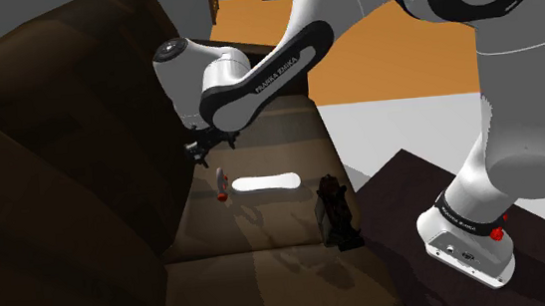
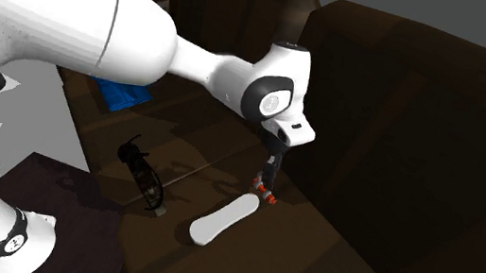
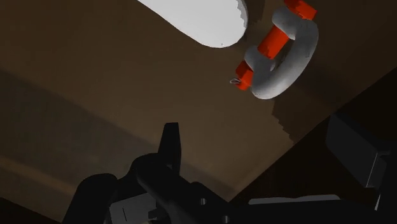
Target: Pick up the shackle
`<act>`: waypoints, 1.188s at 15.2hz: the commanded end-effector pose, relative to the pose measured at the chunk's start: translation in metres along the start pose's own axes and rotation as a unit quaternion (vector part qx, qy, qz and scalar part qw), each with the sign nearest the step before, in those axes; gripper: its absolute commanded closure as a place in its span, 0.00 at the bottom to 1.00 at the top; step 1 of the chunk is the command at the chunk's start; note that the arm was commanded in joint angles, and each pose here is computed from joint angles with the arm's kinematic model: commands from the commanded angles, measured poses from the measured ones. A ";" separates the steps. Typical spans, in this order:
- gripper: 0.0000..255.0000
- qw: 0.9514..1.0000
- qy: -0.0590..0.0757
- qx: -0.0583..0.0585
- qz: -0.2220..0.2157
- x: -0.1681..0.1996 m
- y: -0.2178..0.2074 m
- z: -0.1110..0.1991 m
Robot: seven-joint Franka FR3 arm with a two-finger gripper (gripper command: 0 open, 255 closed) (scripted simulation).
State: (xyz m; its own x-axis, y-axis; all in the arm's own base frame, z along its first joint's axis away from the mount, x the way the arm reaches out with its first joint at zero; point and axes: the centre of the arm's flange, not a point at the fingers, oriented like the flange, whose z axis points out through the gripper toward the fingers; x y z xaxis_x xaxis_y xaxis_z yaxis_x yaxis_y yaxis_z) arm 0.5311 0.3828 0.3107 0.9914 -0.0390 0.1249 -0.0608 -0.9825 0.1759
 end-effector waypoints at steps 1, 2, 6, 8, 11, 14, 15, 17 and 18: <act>0.00 1.000 0.004 -0.004 0.002 0.006 -0.013 0.009; 0.00 1.000 0.004 -0.004 0.002 0.005 -0.014 0.014; 0.00 1.000 0.004 -0.004 0.002 0.003 -0.018 0.035; 0.00 1.000 0.004 -0.004 0.002 0.001 -0.020 0.048; 1.00 1.000 0.004 -0.004 0.002 0.001 -0.020 0.048; 1.00 1.000 0.004 -0.004 0.002 0.000 -0.020 0.049; 1.00 1.000 0.004 -0.004 0.002 0.000 -0.019 0.049; 1.00 1.000 0.004 -0.004 0.002 0.000 -0.019 0.049; 1.00 1.000 0.004 -0.004 0.002 0.000 -0.019 0.049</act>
State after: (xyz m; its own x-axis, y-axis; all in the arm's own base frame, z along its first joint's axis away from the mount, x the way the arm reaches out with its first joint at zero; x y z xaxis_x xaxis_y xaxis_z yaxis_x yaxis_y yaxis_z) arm 0.5379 0.3931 0.2607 0.9899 -0.0408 0.1356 -0.0654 -0.9811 0.1824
